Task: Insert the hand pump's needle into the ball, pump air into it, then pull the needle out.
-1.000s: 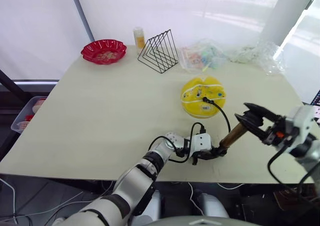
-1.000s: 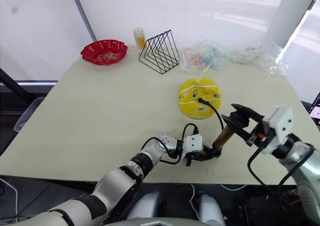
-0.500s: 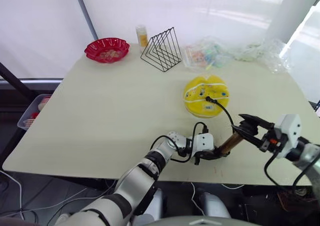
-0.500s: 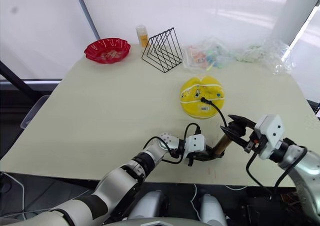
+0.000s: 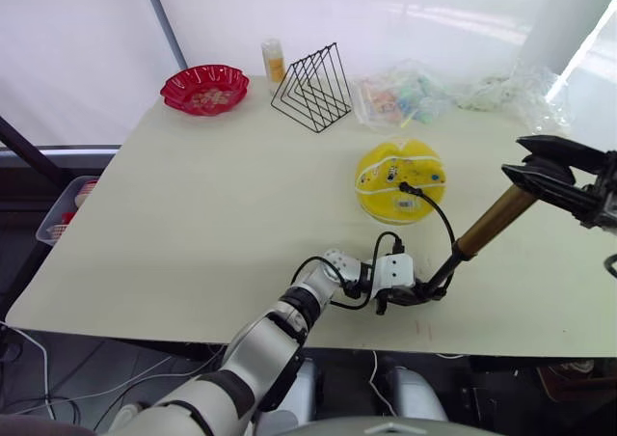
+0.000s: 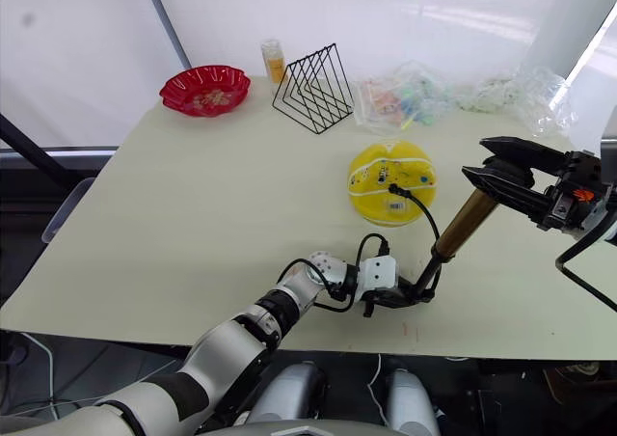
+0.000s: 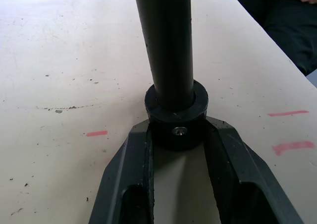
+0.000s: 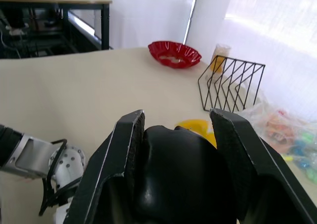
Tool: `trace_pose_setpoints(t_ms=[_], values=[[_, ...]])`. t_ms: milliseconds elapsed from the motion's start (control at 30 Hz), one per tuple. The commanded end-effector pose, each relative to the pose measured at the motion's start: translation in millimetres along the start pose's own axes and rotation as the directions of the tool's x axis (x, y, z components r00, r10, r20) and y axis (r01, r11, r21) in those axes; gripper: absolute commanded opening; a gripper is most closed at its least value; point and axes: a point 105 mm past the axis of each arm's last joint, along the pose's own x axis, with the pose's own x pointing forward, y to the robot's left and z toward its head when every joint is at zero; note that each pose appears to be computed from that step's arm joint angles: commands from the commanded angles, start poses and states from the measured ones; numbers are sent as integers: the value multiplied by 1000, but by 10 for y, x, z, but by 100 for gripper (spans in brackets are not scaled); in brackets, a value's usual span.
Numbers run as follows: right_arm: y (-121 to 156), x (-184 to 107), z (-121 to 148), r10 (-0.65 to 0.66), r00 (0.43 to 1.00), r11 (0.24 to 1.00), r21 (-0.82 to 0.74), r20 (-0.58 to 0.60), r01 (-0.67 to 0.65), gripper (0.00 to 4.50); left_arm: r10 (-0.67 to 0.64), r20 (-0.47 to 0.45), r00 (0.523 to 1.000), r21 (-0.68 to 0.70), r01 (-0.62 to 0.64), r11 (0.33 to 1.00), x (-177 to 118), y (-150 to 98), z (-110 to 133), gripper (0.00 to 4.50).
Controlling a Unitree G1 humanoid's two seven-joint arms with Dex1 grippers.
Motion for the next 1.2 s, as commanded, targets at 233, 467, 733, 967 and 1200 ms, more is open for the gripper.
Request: trace_pose_setpoints(t_ms=[233, 467, 733, 967, 1200], values=[[136, -60, -843, -97, 989, 995, 26, -109, 101, 160, -74, -180, 981, -128, 51, 990, -108, -312, -560, 100], [489, -49, -1831, -109, 968, 981, 131, -226, 141, 160, -68, -179, 981, -123, 47, 991, -124, -300, -561, 100], [372, 83, -1520, -126, 987, 988, 72, -104, 133, 160, -72, -181, 981, -123, 50, 991, -137, -300, -567, 100], [45, 29, -535, -107, 993, 994, -23, 42, 108, 160, -72, -185, 980, -127, 49, 991, -150, -296, -576, 100], [-134, -129, 74, -114, 990, 988, -97, 79, 121, 160, -75, -185, 980, -129, 52, 990, -157, -295, -578, 100]])
